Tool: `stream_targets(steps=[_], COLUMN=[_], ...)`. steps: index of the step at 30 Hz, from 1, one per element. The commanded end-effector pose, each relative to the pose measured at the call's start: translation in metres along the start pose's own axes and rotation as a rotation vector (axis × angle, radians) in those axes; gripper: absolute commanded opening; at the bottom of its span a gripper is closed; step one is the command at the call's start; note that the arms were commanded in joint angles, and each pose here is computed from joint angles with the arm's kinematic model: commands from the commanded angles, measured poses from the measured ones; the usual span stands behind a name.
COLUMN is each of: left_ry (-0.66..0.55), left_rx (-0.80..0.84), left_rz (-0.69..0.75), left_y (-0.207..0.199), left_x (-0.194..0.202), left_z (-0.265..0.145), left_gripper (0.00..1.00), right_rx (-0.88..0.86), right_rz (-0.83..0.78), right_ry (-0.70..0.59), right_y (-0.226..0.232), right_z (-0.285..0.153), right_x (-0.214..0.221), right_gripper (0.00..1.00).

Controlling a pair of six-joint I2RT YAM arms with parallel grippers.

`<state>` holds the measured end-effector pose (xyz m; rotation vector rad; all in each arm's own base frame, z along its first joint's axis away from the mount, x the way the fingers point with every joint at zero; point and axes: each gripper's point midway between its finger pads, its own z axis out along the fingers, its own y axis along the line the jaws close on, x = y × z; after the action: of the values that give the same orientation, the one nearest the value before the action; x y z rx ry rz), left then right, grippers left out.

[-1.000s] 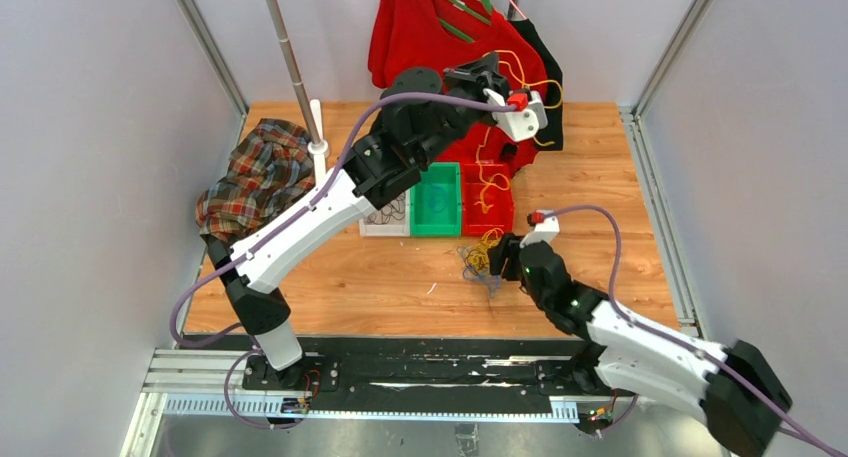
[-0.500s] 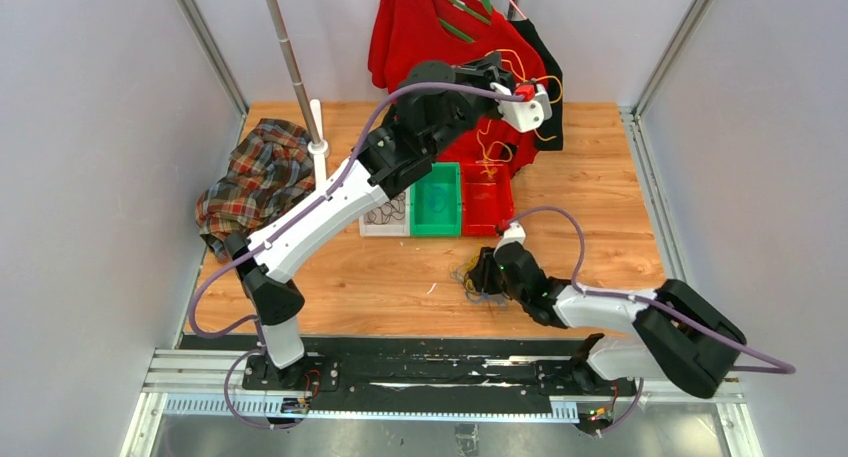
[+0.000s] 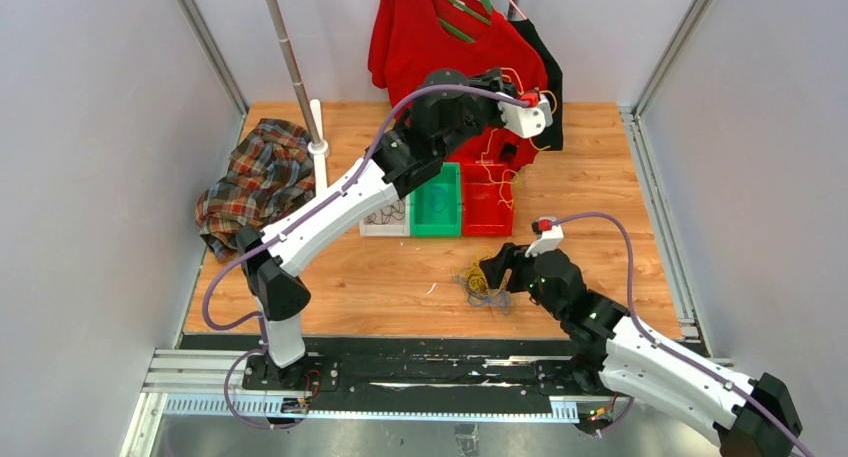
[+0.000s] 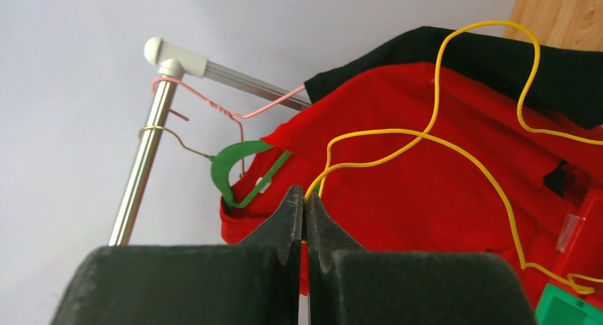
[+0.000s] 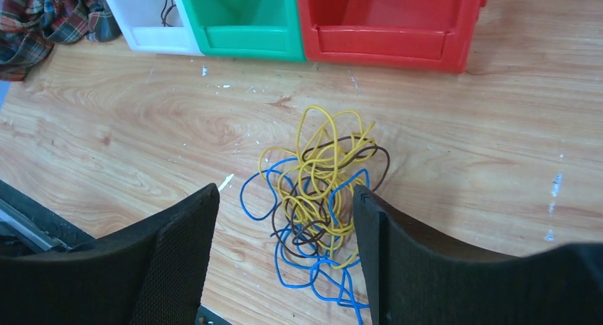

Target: Untangle the cables

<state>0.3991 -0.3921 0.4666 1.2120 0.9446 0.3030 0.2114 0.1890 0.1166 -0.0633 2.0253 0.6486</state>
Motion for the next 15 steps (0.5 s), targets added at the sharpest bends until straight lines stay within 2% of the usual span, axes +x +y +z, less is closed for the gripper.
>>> stream_targets(steps=[1,10,15], left_ry=[0.006,0.036,0.055], left_rx=[-0.028,-0.038,0.008], left_rz=[-0.03,-0.067,-0.07], left_y=[0.002,0.003,-0.019], left_x=[0.005,0.014,0.025], left_z=[0.001,-0.003,-0.005], left_gripper=[0.0,0.0,0.0], right_rx=[0.089,0.345,0.396], right_rz=[-0.035,-0.05,-0.021], right_ry=[0.006,-0.073,-0.114], right_y=[-0.015,-0.055,-0.065], right_z=[-0.008,-0.022,-0.026], right_x=[-0.005,-0.043,-0.059], right_gripper=[0.69,0.61,0.61])
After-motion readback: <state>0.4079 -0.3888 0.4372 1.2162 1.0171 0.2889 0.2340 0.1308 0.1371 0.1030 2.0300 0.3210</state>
